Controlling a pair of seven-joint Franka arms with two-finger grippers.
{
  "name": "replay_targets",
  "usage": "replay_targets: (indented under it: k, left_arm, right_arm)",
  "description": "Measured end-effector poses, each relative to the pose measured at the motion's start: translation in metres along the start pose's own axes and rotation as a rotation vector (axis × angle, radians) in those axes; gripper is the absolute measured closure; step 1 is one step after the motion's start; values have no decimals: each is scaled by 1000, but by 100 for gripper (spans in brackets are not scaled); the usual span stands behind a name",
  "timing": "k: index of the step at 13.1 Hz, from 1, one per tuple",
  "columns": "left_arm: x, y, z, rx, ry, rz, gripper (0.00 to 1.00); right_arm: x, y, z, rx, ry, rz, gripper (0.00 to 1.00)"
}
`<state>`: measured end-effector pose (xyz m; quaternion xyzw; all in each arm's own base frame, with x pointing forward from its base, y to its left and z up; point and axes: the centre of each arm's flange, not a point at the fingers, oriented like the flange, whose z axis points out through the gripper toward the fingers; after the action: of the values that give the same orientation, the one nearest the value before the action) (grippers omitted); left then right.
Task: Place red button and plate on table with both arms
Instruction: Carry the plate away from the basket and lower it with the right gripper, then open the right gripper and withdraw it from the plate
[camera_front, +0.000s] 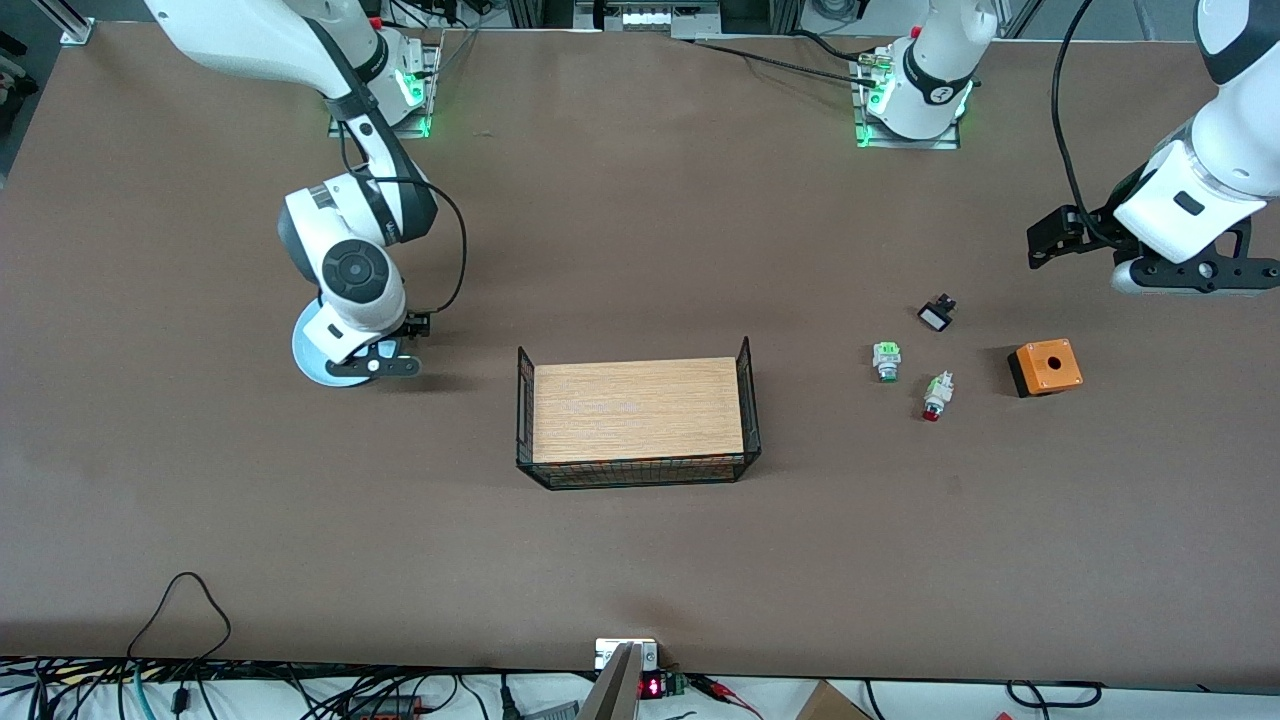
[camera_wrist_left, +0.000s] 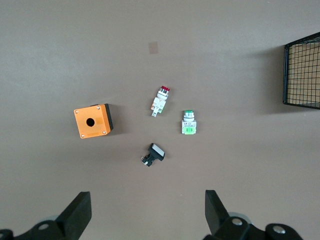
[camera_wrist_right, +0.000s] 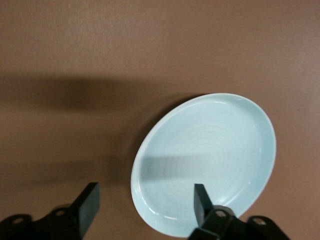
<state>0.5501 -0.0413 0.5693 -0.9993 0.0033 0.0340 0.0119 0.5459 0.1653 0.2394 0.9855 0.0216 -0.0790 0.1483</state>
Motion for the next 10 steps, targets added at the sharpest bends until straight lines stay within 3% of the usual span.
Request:
replay_targets:
  k: [1, 6, 8, 10]
  left_arm:
    - [0, 0, 0, 0, 0, 0, 0]
    - [0, 0, 0, 0, 1, -2, 0]
    - [0, 0, 0, 0, 1, -2, 0]
    - [0, 0, -1, 0, 1, -2, 0]
  right_arm:
    - [6, 2, -16, 31, -25, 6, 0]
    - [37, 48, -95, 206, -91, 2, 0]
    - [43, 77, -119, 240, -94, -27, 0]
    - [42, 108, -148, 258, -62, -53, 0]
